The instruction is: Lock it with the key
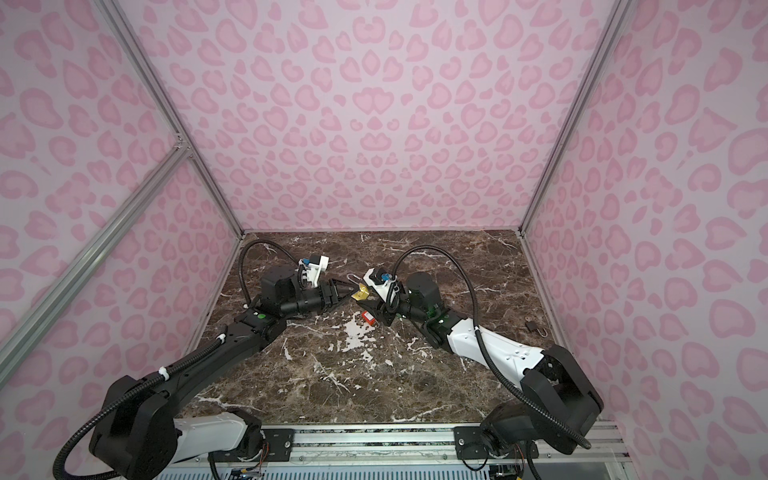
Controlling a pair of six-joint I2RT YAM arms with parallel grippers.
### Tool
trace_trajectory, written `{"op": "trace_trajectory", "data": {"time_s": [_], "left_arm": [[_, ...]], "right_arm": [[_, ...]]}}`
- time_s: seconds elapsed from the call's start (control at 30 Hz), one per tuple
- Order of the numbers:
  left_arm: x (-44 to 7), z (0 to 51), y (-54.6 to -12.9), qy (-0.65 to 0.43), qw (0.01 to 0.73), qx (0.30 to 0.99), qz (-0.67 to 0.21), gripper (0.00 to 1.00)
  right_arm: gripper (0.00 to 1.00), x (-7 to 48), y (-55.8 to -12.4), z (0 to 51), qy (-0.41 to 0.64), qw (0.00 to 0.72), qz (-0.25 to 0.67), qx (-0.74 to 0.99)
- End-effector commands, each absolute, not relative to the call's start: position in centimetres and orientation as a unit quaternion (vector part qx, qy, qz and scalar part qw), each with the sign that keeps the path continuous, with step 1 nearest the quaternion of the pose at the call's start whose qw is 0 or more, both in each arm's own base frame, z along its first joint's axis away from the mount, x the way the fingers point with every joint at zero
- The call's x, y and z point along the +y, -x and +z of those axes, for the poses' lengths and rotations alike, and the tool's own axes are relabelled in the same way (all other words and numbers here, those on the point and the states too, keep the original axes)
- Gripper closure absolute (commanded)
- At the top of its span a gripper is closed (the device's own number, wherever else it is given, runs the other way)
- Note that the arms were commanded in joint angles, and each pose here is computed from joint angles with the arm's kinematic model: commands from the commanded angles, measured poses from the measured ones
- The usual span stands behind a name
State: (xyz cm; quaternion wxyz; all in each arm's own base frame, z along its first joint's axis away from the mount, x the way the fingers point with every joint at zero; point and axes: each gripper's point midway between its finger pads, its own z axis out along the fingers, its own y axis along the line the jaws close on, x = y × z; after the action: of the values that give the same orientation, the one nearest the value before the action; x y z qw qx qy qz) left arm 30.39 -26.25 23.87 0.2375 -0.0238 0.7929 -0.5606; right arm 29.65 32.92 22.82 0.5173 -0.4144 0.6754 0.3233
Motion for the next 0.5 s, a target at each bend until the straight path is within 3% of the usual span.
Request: {"op": "trace_trajectory", "data": {"time_s": [0.0, 0.37, 0.43, 0.47], "left_arm": [[-27.0, 26.1, -30.5, -0.002, 0.254, 0.772, -0.583, 0.58], [-27.1, 26.2, -30.9, 0.001, 0.256, 0.770, -0.584, 0.85], [-27.2, 26.5, -30.9, 0.000, 0.259, 0.768, -0.586, 0.90], [-27.2, 26.7, -31.0, 0.000, 0.261, 0.766, -0.588, 0.92]], "right_arm": [[0.54, 33.4, -29.3, 23.8, 0.421, 0.523, 0.339, 0.659], [0.54, 33.5, -29.0, 24.6, 0.424, 0.525, 0.346, 0.652], [0.46, 33.4, -28.9, 24.8, 0.424, 0.526, 0.344, 0.652], [0.33, 33.2, -28.9, 25.0, 0.422, 0.529, 0.341, 0.653]]}}
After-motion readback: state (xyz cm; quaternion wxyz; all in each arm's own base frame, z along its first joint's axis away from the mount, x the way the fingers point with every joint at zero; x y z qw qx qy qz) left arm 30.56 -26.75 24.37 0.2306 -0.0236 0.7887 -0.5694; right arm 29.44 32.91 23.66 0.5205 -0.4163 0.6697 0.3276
